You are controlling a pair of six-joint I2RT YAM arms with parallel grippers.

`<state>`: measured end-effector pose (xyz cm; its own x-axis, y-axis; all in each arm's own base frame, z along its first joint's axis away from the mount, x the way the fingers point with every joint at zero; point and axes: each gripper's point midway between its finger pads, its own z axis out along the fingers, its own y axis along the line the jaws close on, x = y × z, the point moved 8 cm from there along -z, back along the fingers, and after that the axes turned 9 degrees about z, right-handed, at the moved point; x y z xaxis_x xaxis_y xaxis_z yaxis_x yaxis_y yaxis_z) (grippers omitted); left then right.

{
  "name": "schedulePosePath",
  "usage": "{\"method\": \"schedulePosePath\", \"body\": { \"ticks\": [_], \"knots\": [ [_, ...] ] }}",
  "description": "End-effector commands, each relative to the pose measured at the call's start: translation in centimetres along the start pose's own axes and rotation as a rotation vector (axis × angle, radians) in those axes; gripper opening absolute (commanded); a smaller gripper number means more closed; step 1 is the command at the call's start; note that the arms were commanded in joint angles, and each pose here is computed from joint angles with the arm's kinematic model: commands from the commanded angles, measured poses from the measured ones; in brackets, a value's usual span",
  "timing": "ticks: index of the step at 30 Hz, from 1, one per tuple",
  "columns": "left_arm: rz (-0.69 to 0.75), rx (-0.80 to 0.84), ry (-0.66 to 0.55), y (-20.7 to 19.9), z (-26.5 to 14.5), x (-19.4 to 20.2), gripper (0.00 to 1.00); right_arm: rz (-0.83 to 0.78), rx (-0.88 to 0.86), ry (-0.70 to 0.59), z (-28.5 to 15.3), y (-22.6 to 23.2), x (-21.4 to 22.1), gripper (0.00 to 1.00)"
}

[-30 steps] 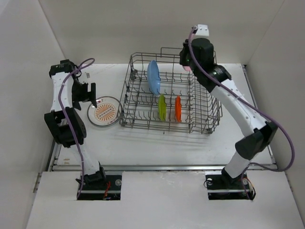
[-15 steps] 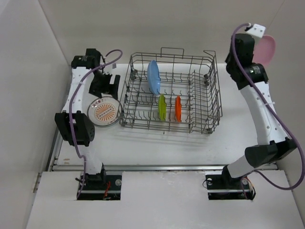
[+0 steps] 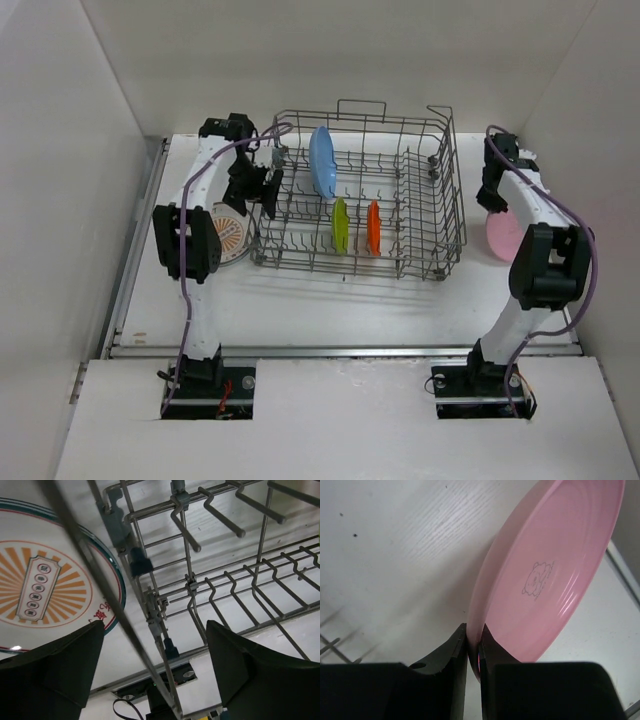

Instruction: Unload the plates from the dish rack

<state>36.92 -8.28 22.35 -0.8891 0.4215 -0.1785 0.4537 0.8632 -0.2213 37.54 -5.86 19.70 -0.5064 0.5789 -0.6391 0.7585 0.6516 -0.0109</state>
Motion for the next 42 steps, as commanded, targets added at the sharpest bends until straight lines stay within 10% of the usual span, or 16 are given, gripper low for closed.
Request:
{"method": "schedulePosePath", "body": {
  "ticks": [1, 8, 14, 27, 37, 42],
  "knots": [
    [0.0, 0.027, 0.012, -1.3, -0.1, -0.4, 0.77, 0.07, -0.051, -0.028, 0.0, 0.4, -1.1, 0.0],
    [-0.06, 0.044, 0.041, -1.4, 1.0, -0.2, 0.0, 0.105, -0.085, 0.061, 3.9, 0.4, 0.2, 0.13],
    [-0.131, 0.117, 0.035, -2.2, 0.8, 0.6, 0.0, 0.11, -0.163, 0.137, 4.5, 1.0, 0.9, 0.45],
    [-0.219, 0.159, -0.038, -3.9, -0.4, 1.9, 0.0, 0.123, -0.219, 0.058, 1.6, 0.7, -1.1, 0.49],
    [-0.285, 0.214, -0.041, -4.3, 0.4, 1.6, 0.0, 0.095, -0.529, -0.519, -20.1, 3.6, -6.4, 0.67],
    [-0.352, 0.237, -0.028, -4.3, 0.9, 2.0, 0.0, -0.231, -1.052, -0.473, -27.5, 10.1, -1.3, 0.83]
  ]
}}
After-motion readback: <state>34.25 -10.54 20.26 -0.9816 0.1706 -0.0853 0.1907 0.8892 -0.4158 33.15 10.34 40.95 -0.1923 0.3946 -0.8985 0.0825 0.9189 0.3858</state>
